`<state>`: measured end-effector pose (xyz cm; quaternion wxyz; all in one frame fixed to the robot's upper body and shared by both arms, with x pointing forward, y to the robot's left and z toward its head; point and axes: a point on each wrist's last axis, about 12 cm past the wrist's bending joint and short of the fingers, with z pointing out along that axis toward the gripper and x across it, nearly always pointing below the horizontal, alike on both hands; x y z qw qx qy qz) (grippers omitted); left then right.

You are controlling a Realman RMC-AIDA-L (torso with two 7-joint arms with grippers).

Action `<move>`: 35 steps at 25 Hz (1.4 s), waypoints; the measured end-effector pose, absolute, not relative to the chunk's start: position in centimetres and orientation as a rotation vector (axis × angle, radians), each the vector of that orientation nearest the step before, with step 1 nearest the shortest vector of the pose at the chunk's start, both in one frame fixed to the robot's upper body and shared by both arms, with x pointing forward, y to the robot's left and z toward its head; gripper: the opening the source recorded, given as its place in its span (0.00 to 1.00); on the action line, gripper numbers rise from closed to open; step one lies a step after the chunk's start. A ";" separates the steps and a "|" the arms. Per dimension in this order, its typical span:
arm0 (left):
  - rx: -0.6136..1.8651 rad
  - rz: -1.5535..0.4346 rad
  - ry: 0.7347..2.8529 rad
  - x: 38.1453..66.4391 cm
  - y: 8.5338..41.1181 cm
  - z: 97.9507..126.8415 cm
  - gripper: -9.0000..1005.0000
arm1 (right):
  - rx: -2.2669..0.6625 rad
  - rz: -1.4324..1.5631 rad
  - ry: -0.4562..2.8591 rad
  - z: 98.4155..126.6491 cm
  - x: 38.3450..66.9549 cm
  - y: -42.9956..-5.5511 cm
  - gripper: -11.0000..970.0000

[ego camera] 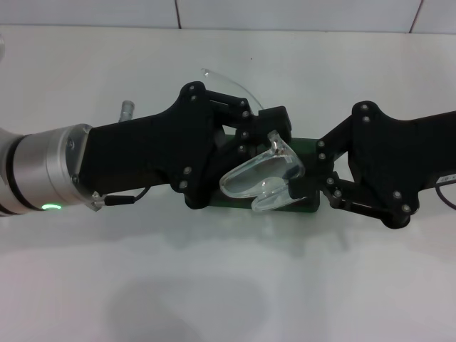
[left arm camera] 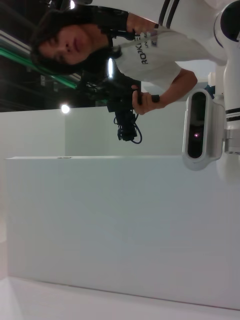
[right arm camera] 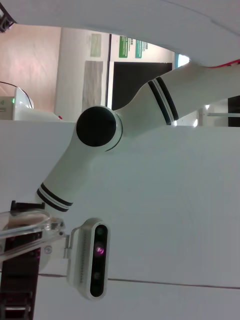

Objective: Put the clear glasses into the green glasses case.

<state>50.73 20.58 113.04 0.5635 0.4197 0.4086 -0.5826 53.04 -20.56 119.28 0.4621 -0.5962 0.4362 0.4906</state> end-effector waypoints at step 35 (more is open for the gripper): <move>0.693 -1.059 1.036 52.2 26.1 113.0 0.06 | -1.525 1.069 0.850 122.5 50.1 -22.2 0.06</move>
